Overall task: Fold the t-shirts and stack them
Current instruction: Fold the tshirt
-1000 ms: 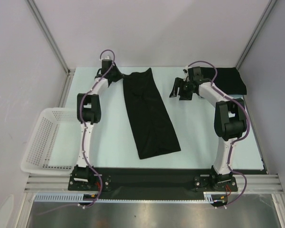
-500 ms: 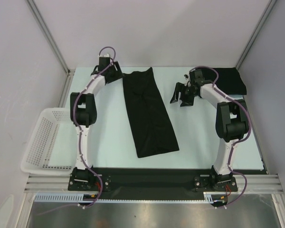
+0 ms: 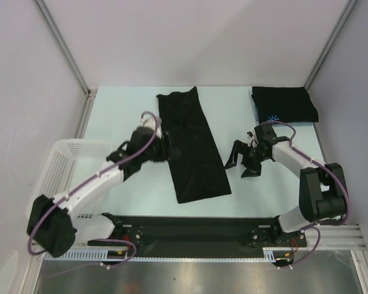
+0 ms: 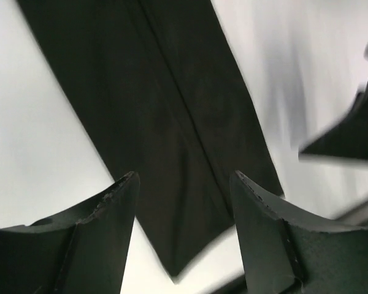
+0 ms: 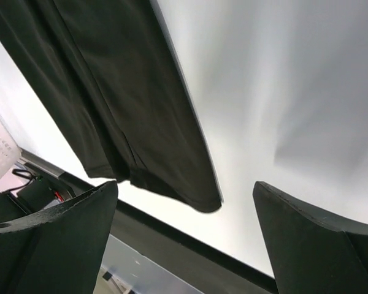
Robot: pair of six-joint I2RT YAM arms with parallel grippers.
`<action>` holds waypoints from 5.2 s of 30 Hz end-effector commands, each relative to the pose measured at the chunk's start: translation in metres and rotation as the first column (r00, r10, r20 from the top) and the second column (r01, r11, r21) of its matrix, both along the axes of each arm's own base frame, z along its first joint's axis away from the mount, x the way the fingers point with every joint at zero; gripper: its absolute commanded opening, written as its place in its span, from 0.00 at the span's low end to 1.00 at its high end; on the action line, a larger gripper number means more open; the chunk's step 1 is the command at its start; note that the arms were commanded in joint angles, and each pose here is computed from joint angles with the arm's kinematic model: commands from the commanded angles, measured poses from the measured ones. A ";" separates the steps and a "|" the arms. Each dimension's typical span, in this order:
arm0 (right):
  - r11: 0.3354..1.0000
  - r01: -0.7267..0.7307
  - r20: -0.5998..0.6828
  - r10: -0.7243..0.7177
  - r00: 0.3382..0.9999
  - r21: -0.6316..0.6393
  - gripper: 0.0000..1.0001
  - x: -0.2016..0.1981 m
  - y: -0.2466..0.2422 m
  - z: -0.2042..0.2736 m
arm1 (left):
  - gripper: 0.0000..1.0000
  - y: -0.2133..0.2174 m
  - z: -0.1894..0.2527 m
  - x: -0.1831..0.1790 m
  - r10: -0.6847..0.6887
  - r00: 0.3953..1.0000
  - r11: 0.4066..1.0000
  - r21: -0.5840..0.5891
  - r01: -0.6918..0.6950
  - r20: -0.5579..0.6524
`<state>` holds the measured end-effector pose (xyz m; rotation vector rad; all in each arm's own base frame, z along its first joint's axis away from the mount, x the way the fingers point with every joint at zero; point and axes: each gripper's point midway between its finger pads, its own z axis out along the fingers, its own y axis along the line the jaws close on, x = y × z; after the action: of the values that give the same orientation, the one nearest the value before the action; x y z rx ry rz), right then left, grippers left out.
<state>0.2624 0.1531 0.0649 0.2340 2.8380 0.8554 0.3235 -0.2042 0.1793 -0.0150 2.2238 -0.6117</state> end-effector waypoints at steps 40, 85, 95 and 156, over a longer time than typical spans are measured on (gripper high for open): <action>0.994 -0.041 -0.080 0.049 0.996 0.100 0.46 -0.063 0.011 -0.048 | 0.40 -0.033 -0.169 -0.184 0.087 0.726 0.909 -0.243 -0.337 -0.682; 0.991 -0.088 0.060 0.082 0.995 0.104 0.00 -0.026 0.064 0.025 | 0.00 -0.003 -0.086 -0.108 0.118 0.871 0.942 -0.225 -0.250 -0.477; 0.987 -0.093 0.074 0.084 0.994 0.133 0.00 0.123 0.085 0.035 | 0.00 0.010 -0.066 0.028 0.148 0.880 0.920 -0.263 -0.290 -0.452; 0.899 -0.035 0.144 -0.032 0.989 0.437 0.13 0.207 0.134 -0.005 | 0.37 -0.058 -0.112 0.087 -0.167 0.914 0.938 -0.345 0.032 -0.369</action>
<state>0.4432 0.2785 0.0506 0.1944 2.5749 1.3409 0.3861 -0.2565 0.0541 -0.2202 2.5593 -1.0438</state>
